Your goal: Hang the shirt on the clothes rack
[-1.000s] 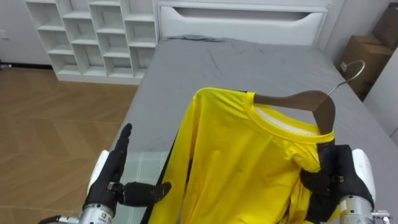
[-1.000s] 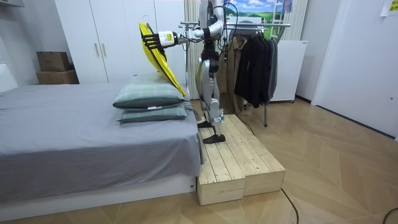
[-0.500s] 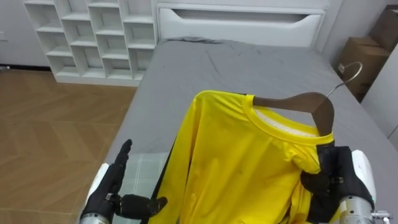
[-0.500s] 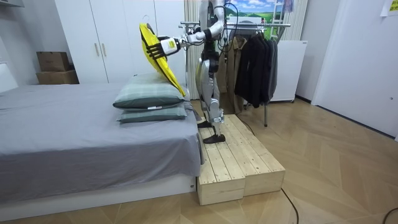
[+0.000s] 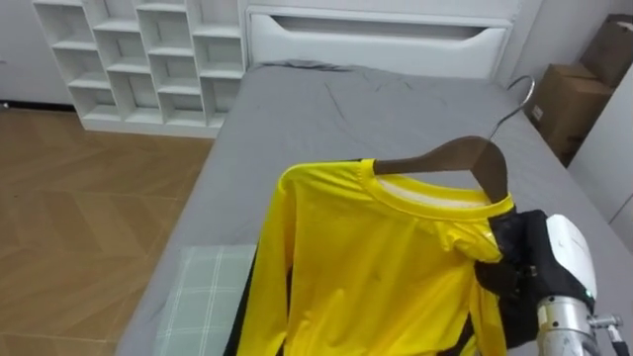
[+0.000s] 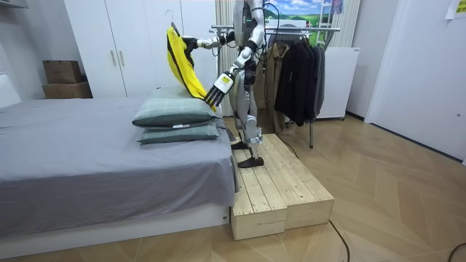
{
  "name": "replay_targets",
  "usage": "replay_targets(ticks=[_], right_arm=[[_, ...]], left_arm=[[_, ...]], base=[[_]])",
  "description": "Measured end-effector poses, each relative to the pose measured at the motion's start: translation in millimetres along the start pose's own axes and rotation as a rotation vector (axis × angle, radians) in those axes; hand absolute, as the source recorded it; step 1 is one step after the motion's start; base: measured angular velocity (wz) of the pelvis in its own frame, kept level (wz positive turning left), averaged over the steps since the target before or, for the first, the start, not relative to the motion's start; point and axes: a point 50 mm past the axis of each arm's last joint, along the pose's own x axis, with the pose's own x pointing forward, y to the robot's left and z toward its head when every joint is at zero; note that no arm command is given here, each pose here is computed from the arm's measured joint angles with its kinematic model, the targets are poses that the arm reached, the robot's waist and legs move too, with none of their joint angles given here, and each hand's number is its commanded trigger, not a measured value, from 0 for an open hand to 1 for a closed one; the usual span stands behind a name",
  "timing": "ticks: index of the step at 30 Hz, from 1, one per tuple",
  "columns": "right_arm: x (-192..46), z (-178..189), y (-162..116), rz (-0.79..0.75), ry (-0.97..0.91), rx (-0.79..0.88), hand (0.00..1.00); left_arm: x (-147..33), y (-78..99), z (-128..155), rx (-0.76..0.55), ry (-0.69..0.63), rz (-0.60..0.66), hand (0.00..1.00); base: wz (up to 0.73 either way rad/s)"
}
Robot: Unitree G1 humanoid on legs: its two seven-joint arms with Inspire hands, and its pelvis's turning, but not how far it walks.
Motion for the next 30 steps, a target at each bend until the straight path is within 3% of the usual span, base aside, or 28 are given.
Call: replay_targets(ticks=[4,10,18,30], right_arm=[[-4.6,6.8,-1.8,0.001,-0.071,-0.092,1.00],[-5.0,25.4,-7.7,-0.018,-0.209,-0.237,1.00],[0.4,49.3,-35.7,-0.108,-0.344,-0.280,1.00],[0.5,60.4,-43.0,-0.131,-0.356,-0.279,1.00]], left_arm=[[-11.4,5.9,-39.8,-0.022,0.139,0.052,0.00],[-27.5,4.3,-77.6,0.003,0.280,0.049,0.00],[-32.0,-0.7,-91.6,0.051,0.372,-0.007,0.00],[-42.8,-9.6,-112.1,0.049,0.527,-0.156,0.00]], base=[[-0.01],[0.00],[0.00],[0.00]])
